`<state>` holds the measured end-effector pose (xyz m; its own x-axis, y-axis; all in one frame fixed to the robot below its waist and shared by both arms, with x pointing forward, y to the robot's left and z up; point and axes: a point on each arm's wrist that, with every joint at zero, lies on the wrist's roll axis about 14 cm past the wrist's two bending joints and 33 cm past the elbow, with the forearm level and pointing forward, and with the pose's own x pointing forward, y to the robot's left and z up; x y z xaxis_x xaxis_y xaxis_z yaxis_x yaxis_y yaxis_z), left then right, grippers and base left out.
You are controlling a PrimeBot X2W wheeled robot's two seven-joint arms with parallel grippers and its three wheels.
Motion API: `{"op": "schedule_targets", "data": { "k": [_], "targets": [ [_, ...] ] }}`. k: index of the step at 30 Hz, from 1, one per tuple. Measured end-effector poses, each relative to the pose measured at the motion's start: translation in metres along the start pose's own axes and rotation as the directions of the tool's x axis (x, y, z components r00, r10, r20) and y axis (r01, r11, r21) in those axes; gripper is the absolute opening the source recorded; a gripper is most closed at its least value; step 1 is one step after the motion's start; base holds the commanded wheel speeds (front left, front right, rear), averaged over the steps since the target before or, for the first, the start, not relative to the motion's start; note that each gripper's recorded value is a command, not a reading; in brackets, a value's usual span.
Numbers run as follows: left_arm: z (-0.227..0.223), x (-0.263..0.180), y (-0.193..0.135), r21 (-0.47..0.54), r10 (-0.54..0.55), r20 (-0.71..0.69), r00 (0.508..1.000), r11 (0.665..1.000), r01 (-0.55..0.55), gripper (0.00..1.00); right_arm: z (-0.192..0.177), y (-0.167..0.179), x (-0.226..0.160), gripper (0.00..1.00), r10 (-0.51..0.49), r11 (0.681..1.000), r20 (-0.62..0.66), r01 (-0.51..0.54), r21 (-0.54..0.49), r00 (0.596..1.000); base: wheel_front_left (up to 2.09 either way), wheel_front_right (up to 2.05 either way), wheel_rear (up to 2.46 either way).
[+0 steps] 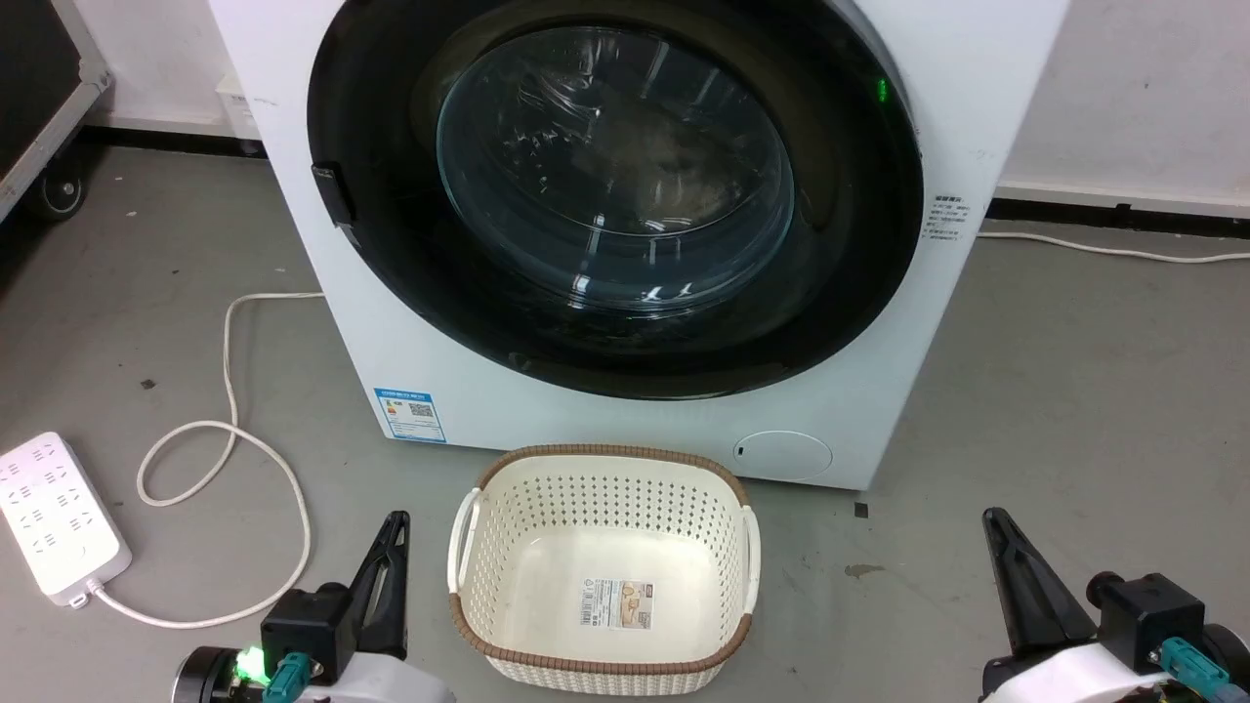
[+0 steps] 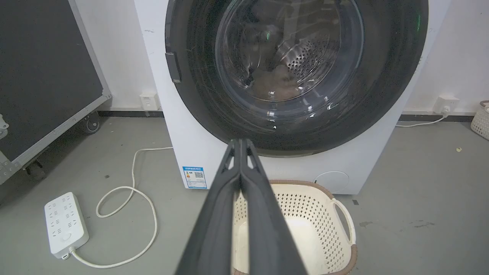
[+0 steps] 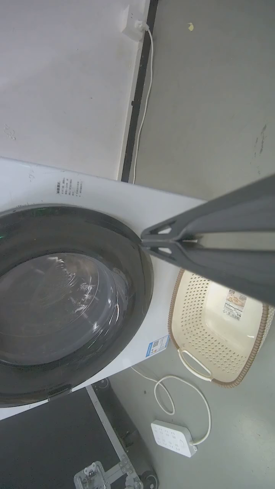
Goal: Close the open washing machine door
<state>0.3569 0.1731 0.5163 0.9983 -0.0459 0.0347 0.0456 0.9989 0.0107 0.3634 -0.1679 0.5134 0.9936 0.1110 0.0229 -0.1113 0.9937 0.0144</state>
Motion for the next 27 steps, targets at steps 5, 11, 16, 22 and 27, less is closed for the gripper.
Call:
{"op": "schedule_targets", "data": {
  "k": [5, 11, 16, 22, 27],
  "targets": [
    [0.0007, 0.0012, 0.0, 0.005, 0.001, -0.003, 1.0, 1.0, -0.001, 0.0, -0.0003, 0.0005, -0.0001, 0.0, 0.002, 1.0, -0.006, -0.002, -0.001, 1.0, 0.0, 0.0, 0.0],
    [0.0006, 0.002, 0.0006, 0.008, 0.006, -0.01, 1.0, 1.0, -0.005, 0.0, 0.0007, 0.0013, 0.0005, 0.0, 0.004, 1.0, -0.009, -0.004, -0.009, 1.0, 0.0, 0.0, 0.0],
    [0.0016, 0.0033, 0.0013, 0.011, 0.009, -0.011, 1.0, 1.0, -0.009, 0.0, 0.0005, 0.0017, 0.0004, 0.0, 0.005, 1.0, -0.015, -0.005, -0.013, 1.0, 0.0, 0.0, 0.0],
    [0.0011, 0.0041, 0.0023, 0.013, 0.014, -0.021, 1.0, 1.0, -0.014, 0.0, 0.0044, 0.0021, 0.0028, 0.0, 0.007, 1.0, -0.009, -0.007, -0.02, 1.0, 0.0, 0.0, 0.0],
    [0.0017, 0.0051, 0.0024, 0.018, 0.016, -0.024, 1.0, 1.0, -0.015, 0.0, 0.0031, 0.0023, 0.0026, 0.0, 0.008, 1.0, -0.021, -0.008, -0.028, 1.0, 0.0, 0.0, 0.0]
  ]
}}
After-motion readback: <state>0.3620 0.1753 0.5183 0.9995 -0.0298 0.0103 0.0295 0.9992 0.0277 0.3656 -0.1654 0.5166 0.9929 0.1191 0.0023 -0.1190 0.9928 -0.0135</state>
